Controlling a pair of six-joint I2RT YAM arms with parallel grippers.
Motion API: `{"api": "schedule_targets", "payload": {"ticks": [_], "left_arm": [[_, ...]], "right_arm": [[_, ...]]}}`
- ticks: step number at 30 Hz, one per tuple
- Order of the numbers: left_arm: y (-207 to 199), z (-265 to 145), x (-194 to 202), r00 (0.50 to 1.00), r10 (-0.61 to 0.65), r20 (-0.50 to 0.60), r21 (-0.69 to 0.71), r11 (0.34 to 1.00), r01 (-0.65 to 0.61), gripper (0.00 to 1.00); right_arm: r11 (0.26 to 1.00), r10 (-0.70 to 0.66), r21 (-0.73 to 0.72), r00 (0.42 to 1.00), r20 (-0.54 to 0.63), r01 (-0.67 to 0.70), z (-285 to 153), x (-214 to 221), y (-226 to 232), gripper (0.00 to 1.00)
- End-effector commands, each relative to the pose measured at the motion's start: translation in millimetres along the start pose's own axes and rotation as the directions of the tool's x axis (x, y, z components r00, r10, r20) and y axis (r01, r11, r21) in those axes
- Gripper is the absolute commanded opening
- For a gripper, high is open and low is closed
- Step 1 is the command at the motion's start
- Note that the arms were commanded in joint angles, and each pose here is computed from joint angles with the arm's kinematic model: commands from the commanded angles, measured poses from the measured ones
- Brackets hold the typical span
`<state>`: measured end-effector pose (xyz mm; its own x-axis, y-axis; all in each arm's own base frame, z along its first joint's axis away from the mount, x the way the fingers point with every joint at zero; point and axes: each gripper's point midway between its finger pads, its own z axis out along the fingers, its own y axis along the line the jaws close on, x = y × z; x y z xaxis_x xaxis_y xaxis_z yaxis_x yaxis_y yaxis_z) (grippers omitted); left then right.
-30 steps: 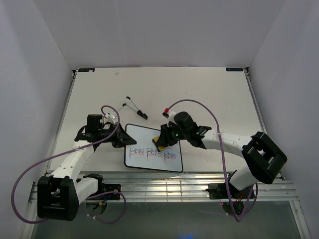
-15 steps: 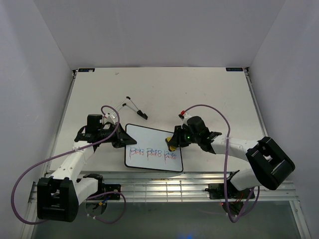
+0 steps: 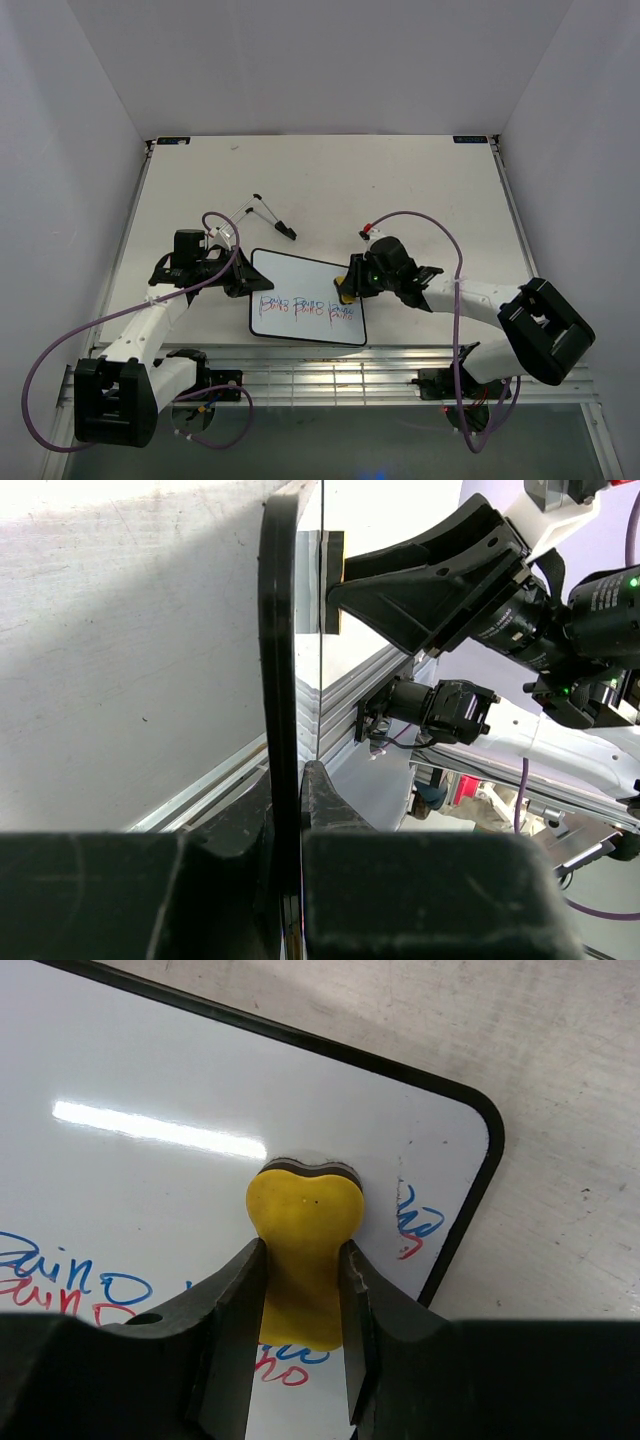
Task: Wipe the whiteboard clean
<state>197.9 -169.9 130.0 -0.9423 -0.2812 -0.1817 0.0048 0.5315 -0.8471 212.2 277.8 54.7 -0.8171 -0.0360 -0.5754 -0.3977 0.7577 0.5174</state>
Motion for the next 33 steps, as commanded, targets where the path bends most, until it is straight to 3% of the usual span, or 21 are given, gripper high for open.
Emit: {"api": "schedule_targets", "payload": {"ticks": [1,13,24,29,33], "left_arm": [[-3,-2,-15,0.992,0.111,0.063,-0.02,0.994,-0.11,0.0],[-4,-1,-12,0.992,0.112,0.051,-0.002,0.994,-0.112,0.0],[-6,-1,-12,0.992,0.118,0.051,0.007,0.993,-0.119,0.0],[-8,-2,-12,0.991,0.124,0.056,0.012,0.992,-0.125,0.0],[-7,-1,-12,0.992,0.119,0.05,0.01,0.993,-0.12,0.0]], "right_arm": [[0.998,0.007,-0.065,1.0,-0.023,-0.009,-3,5,31,0.26],[0.992,0.006,-0.126,1.0,0.029,-0.002,13,-12,93,0.25],[0.992,0.072,0.104,0.997,-0.033,-0.068,14,21,-23,0.26],[0.983,0.142,0.128,0.987,-0.079,-0.131,7,44,-75,0.26],[0.985,0.142,0.121,0.981,-0.134,-0.126,6,55,-92,0.26]]}}
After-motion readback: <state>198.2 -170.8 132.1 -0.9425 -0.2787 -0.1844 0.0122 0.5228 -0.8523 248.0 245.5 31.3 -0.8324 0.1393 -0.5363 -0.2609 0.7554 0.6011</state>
